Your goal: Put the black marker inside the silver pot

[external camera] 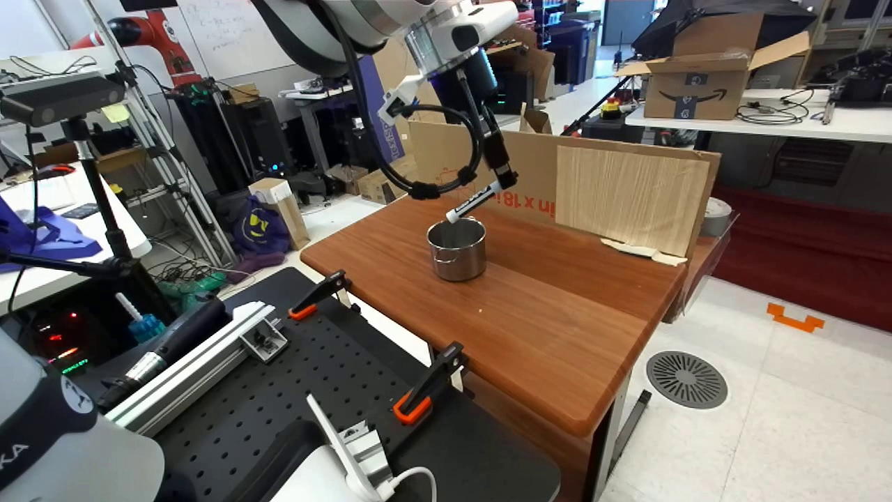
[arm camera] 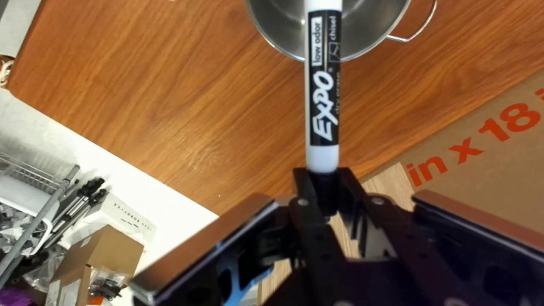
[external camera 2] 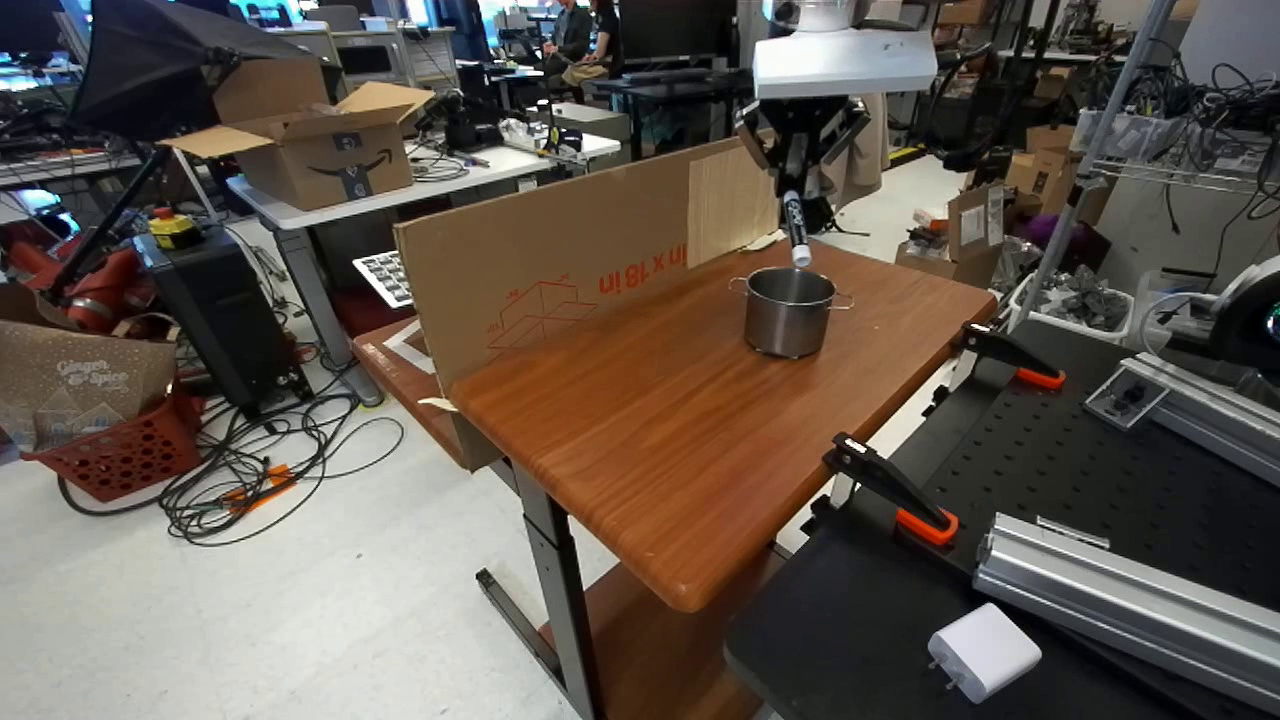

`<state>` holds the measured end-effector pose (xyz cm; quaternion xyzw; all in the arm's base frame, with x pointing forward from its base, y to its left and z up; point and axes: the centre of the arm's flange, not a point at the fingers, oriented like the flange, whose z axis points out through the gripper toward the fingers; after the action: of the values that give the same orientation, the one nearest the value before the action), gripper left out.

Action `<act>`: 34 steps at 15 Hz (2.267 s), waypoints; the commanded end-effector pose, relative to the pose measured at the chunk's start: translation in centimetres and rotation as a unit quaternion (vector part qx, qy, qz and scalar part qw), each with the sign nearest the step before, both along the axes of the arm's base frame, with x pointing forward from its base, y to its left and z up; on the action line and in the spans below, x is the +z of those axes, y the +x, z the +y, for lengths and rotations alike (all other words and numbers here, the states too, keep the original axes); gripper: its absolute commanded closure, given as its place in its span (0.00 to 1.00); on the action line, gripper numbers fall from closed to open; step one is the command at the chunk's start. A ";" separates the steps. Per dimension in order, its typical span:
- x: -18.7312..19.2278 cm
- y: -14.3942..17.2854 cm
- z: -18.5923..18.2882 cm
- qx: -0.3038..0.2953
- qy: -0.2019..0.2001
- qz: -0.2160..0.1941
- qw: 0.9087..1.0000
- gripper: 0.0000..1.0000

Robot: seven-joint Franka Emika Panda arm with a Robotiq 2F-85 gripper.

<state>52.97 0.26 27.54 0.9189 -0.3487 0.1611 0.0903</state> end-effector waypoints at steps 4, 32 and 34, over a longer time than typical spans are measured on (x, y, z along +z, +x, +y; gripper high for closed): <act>-2.7 -0.2 1.5 -0.011 -0.025 -0.004 1.000 0.95; -5.6 -0.3 3.6 0.004 -0.021 0.025 0.999 0.00; -5.6 -0.3 3.6 0.004 -0.021 0.026 0.999 0.00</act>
<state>52.64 3.86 21.91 0.9220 -0.3388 0.1454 0.1181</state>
